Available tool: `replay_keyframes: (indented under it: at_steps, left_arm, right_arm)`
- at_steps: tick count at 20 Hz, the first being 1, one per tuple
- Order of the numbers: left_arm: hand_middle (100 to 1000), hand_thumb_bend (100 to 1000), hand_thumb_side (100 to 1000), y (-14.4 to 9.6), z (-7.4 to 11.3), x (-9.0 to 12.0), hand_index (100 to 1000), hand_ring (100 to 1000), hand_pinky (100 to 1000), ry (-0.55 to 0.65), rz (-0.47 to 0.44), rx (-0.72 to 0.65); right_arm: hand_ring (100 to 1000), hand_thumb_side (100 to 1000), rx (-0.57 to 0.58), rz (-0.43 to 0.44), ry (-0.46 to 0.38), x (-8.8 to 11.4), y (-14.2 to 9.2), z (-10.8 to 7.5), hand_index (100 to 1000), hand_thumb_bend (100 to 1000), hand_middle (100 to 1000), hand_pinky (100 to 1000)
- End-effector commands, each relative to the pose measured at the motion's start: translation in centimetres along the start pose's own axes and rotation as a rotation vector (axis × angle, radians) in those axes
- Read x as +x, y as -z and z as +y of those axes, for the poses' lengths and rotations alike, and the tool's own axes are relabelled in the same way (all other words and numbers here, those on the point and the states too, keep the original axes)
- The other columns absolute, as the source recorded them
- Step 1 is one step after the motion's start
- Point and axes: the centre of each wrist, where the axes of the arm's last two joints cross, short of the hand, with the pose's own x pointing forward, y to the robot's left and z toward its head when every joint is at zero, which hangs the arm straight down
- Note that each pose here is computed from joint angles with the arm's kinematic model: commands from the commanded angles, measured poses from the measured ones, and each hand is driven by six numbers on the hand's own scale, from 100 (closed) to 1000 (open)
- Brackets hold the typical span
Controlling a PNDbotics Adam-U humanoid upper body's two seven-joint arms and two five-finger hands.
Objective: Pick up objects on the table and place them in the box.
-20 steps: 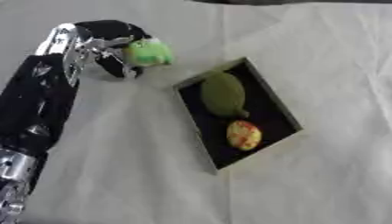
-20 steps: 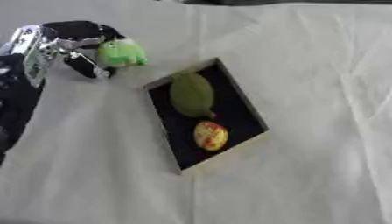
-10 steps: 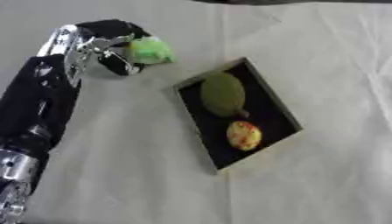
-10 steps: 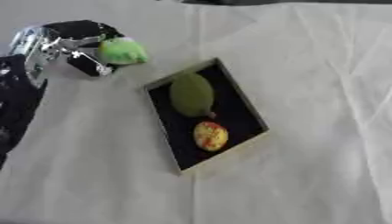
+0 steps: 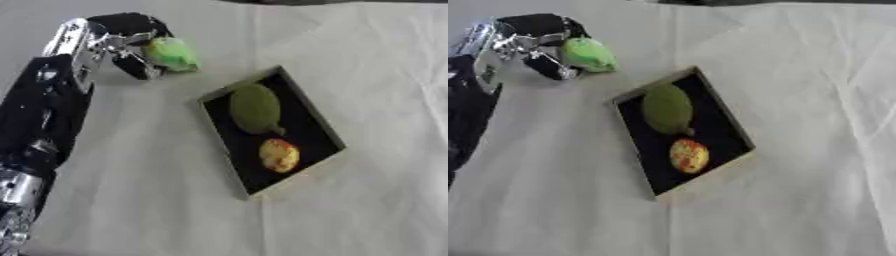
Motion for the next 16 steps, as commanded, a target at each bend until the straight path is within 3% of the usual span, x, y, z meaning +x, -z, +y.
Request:
replay_keyframes:
  at_steps: [1, 9, 16]
  left_arm:
    - [567, 100, 205, -1.1, 3.1, -0.1, 732, 619, 682, 0.057, -0.021, 0.139]
    - [541, 100, 192, -1.6, 5.7, 2.3, 708, 592, 673, 0.087, -0.150, 0.269]
    - [533, 100, 200, -0.8, 7.0, 6.8, 702, 585, 674, 0.081, -0.364, 0.316]
  right_arm:
    - [894, 470, -0.003, -0.020, -0.018, 0.7, 0.3, -0.6, 748, 100, 612, 906]
    - [894, 470, -0.003, -0.026, -0.020, 0.7, 0.4, -0.6, 749, 100, 612, 906]
    - [894, 470, 0.000, -0.034, -0.021, 0.8, 0.6, -0.6, 749, 100, 612, 906]
